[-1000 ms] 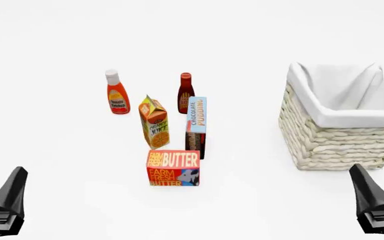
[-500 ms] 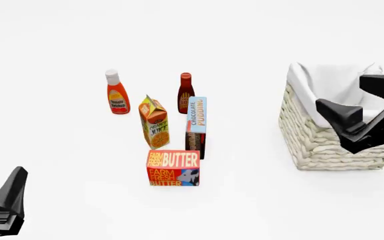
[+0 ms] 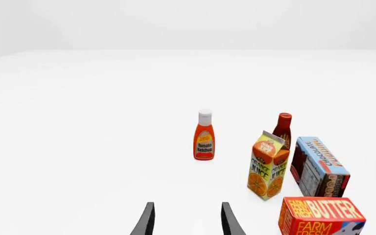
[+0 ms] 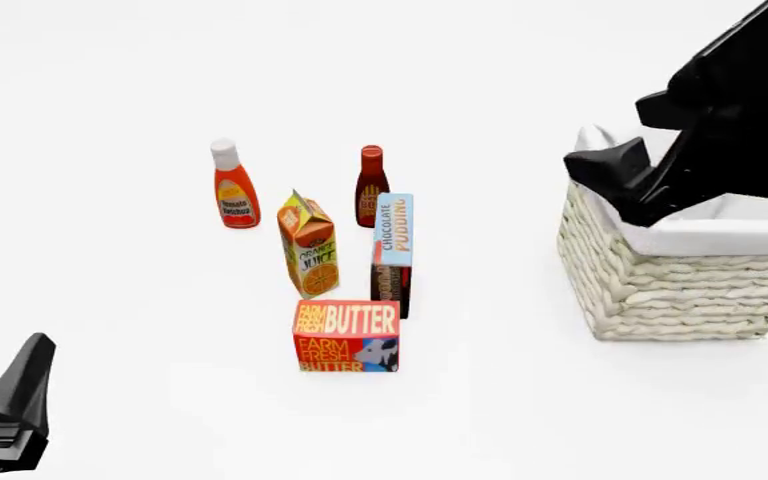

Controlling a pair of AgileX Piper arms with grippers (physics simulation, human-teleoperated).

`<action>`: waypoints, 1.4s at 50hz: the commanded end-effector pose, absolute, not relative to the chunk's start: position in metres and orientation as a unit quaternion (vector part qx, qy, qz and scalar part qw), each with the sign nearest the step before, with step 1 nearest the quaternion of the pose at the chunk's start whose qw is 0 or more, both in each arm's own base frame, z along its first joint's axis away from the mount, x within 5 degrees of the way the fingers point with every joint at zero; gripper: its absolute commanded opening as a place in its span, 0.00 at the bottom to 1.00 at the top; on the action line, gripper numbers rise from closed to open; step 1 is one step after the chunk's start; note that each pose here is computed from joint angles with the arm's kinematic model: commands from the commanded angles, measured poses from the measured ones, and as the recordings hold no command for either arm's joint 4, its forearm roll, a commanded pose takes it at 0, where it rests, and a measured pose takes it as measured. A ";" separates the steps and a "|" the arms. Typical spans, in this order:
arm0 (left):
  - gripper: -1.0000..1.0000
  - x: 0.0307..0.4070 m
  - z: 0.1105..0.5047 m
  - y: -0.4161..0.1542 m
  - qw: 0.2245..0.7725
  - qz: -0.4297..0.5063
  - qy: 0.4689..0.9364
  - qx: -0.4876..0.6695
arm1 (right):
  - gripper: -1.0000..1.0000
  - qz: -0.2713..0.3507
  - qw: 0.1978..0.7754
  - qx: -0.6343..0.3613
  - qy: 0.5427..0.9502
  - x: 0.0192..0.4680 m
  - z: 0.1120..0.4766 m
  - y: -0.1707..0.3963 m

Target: Pick the butter and place it in the basket.

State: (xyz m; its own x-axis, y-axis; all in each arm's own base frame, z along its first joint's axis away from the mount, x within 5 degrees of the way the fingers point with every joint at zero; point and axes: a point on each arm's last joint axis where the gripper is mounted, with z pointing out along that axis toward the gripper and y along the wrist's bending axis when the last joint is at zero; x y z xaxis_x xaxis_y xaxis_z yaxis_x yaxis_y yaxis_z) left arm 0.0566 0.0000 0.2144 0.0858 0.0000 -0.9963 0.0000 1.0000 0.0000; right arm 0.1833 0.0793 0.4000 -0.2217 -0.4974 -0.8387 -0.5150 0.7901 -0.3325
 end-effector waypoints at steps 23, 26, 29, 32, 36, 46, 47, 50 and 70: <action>1.00 0.057 0.214 0.000 0.737 0.000 0.676 0.000 | 1.00 0.021 0.439 -0.424 0.792 0.229 0.405 0.137; 1.00 0.057 0.214 0.000 0.737 0.000 0.676 0.000 | 1.00 0.013 0.431 -0.434 0.791 0.232 0.401 0.137; 1.00 0.057 0.214 0.000 0.737 0.000 0.676 0.000 | 1.00 0.010 0.426 -0.439 0.791 0.236 0.397 0.138; 1.00 0.057 0.214 0.000 0.737 0.000 0.676 0.000 | 1.00 0.017 0.417 -0.449 0.790 0.236 0.397 0.147; 1.00 0.057 0.214 0.000 0.737 0.000 0.676 0.000 | 1.00 0.035 0.409 -0.455 0.790 0.233 0.400 0.162; 1.00 0.057 0.214 0.000 0.737 0.000 0.676 0.000 | 1.00 0.031 0.392 -0.486 0.781 0.242 0.399 0.179; 1.00 0.057 0.214 0.000 0.737 0.000 0.676 0.000 | 1.00 0.031 0.390 -0.487 0.781 0.243 0.400 0.180; 1.00 0.057 0.214 0.000 0.737 0.000 0.676 0.000 | 1.00 0.031 0.388 -0.492 0.779 0.245 0.400 0.183; 1.00 0.057 0.214 0.000 0.737 0.000 0.676 0.000 | 1.00 0.036 0.359 -0.522 0.773 0.257 0.394 0.213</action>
